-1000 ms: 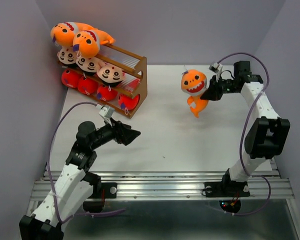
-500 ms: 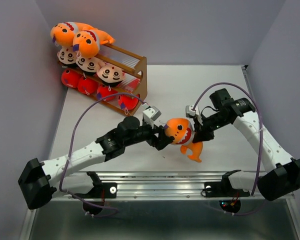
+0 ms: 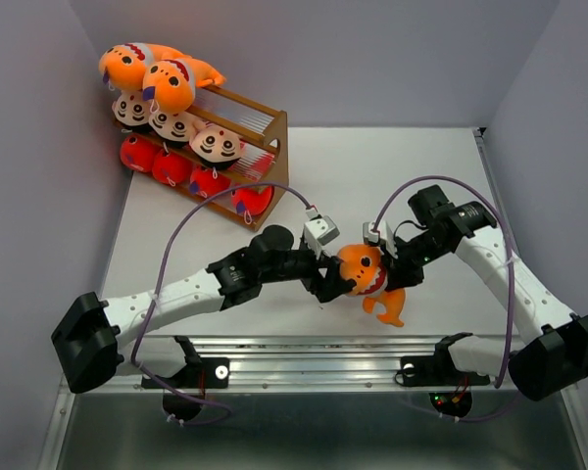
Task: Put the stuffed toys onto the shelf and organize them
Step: Pass the stuffed toy from the right arm to the left
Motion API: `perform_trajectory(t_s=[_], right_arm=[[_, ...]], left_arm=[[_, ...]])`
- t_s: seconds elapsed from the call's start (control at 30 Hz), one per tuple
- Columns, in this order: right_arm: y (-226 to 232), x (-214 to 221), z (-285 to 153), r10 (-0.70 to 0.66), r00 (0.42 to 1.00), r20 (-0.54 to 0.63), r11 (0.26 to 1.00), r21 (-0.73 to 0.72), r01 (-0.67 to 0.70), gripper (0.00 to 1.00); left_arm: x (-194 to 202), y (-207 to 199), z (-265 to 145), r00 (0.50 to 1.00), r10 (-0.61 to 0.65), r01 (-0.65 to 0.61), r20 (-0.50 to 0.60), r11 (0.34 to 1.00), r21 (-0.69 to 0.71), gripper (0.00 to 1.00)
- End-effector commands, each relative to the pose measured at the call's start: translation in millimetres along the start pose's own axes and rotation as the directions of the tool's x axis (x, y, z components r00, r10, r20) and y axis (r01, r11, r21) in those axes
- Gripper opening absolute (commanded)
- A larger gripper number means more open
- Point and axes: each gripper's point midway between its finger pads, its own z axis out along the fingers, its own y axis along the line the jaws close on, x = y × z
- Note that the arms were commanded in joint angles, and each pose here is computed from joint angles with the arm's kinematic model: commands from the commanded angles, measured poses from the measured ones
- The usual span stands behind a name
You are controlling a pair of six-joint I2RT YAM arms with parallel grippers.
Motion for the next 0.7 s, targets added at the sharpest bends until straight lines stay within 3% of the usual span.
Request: perform_trajectory(t_s=[0.0, 0.2, 0.3, 0.5, 0.53, 0.6, 0.67], right_arm=[[6.9, -7.5, 3.4, -0.07, 0.997, 0.036, 0.997, -0.029, 0.071, 0.01], [8.7, -11.3, 6.3, -0.078, 0.995, 0.061, 0.995, -0.055, 0.082, 0.01], [9.8, -10.9, 6.2, -0.081, 0.995, 0.063, 0.995, -0.056, 0.085, 0.02], [12.0, -12.4, 3.3, -0.074, 0.995, 0.066, 0.996, -0.047, 0.077, 0.07], [11.5, -14.7, 2.7, -0.074, 0.995, 0.074, 0.996, -0.044, 0.077, 0.08], [13.5, -19.6, 1.1, -0.063, 0.994, 0.095, 0.997, -0.044, 0.067, 0.09], [12.7, -25.2, -0.2, -0.048, 0.992, 0.117, 0.998, -0.032, 0.052, 0.17]], left_arm=[[-42.5, -54.3, -18.3, 0.982, 0.078, -0.119, 0.173, 0.963, 0.242, 0.9], [-29.2, -72.8, -19.2, 0.985, 0.106, -0.15, 0.136, 0.915, 0.374, 0.89], [-29.6, -75.3, -16.4, 0.985, 0.109, -0.154, 0.135, 0.908, 0.39, 0.82], [-30.8, -68.5, -11.6, 0.986, 0.095, -0.137, 0.135, 0.925, 0.354, 0.46], [-30.1, -65.7, -11.3, 0.987, 0.085, -0.127, 0.134, 0.931, 0.341, 0.29], [-28.7, -59.7, -11.6, 0.988, 0.066, -0.107, 0.143, 0.946, 0.305, 0.21], [-19.5, -53.3, -12.7, 0.99, 0.011, -0.05, 0.137, 0.959, 0.28, 0.01]])
